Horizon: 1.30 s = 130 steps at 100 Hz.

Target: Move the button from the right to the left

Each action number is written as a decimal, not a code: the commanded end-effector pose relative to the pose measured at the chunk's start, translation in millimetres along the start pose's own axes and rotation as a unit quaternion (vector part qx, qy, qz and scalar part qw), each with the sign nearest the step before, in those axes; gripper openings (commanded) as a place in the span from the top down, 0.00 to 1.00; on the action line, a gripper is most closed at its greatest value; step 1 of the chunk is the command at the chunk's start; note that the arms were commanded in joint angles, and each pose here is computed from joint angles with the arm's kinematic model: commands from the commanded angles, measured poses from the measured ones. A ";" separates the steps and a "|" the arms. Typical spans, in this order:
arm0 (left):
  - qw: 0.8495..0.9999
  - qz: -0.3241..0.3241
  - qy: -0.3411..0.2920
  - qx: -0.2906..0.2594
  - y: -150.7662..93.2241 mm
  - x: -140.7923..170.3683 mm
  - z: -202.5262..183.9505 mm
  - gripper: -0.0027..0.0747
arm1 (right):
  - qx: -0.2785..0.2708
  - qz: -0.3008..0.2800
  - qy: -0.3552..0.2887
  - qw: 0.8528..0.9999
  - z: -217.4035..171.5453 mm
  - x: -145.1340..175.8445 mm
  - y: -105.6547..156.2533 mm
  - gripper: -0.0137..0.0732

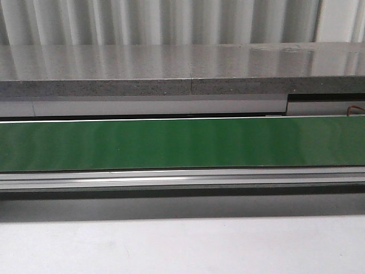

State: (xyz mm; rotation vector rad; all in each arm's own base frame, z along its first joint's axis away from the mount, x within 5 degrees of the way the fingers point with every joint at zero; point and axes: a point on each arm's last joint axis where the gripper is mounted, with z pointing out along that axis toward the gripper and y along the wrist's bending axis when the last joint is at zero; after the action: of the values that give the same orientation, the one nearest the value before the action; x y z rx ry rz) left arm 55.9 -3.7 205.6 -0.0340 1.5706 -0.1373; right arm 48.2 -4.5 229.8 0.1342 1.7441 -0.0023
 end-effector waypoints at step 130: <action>0.999 -0.006 -0.044 0.004 0.0 -1.0 -2.0 0.99 | -0.022 0.020 -0.137 0.990 9.6 17.6 0.3 0.92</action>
State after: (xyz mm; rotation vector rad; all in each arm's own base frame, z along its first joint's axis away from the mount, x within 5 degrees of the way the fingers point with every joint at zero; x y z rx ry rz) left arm 55.9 -3.7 205.4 -0.0340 1.5722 -0.1372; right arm 56.6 -4.0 197.2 0.1461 1.5784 0.0402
